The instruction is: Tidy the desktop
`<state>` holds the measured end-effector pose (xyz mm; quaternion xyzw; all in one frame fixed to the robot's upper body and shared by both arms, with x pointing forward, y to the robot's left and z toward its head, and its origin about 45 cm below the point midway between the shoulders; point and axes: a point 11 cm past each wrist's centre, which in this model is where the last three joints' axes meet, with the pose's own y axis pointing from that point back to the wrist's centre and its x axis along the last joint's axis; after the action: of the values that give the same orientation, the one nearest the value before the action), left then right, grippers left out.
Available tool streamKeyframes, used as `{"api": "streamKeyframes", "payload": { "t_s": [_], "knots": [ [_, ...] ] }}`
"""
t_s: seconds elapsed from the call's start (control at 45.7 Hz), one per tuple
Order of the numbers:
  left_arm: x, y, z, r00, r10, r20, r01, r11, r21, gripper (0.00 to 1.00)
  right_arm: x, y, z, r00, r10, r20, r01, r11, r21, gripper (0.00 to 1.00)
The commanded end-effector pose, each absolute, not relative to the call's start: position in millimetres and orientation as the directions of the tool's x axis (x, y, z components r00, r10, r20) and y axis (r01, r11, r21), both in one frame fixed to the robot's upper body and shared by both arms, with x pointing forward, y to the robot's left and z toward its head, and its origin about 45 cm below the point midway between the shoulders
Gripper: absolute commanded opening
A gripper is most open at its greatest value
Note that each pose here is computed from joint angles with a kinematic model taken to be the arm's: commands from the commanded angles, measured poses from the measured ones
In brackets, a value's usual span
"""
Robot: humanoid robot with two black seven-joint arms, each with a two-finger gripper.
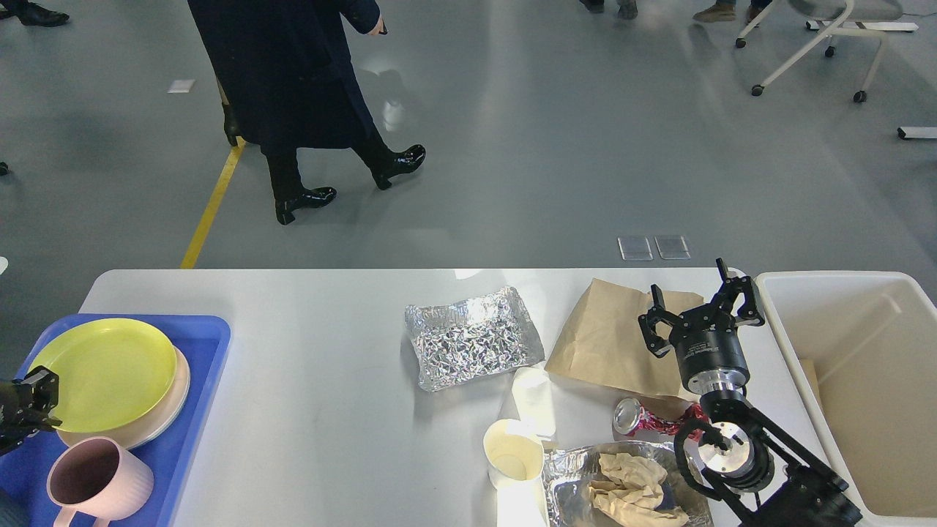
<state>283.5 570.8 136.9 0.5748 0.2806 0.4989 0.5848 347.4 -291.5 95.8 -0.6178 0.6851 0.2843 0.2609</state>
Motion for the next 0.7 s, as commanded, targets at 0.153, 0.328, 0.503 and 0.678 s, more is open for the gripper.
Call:
{"api": "streamKeyframes", "payload": {
  "t_s": [0.153,0.328,0.503,0.678],
  "knots": [
    [281.1,563.4,135.0,0.354,0.917,0.183,-0.250,-0.096,0.964,0.30,347.5,-291.5,95.8,-0.100,-0.698,-0.709,-0.995,0.075,0.067,1.00],
    [282.0,564.9,136.1,0.350,0.916,0.194,-0.256,-0.106,0.961,0.78,347.5,-291.5,95.8,-0.100,-0.698,-0.709,-0.995,0.075,0.067,1.00],
    [280.9,563.2,135.3,0.356,0.918,0.178,-0.250,-0.090,0.964,0.86,347.5,-291.5,95.8,-0.100,-0.698,-0.709,-0.995,0.075,0.067,1.00],
    [280.8,565.9,137.4,0.348,0.919,0.186,-0.257,-0.097,0.962,0.91,347.5,-291.5,95.8,-0.100,-0.698,-0.709,-0.995,0.075,0.067,1.00]
  ]
}}
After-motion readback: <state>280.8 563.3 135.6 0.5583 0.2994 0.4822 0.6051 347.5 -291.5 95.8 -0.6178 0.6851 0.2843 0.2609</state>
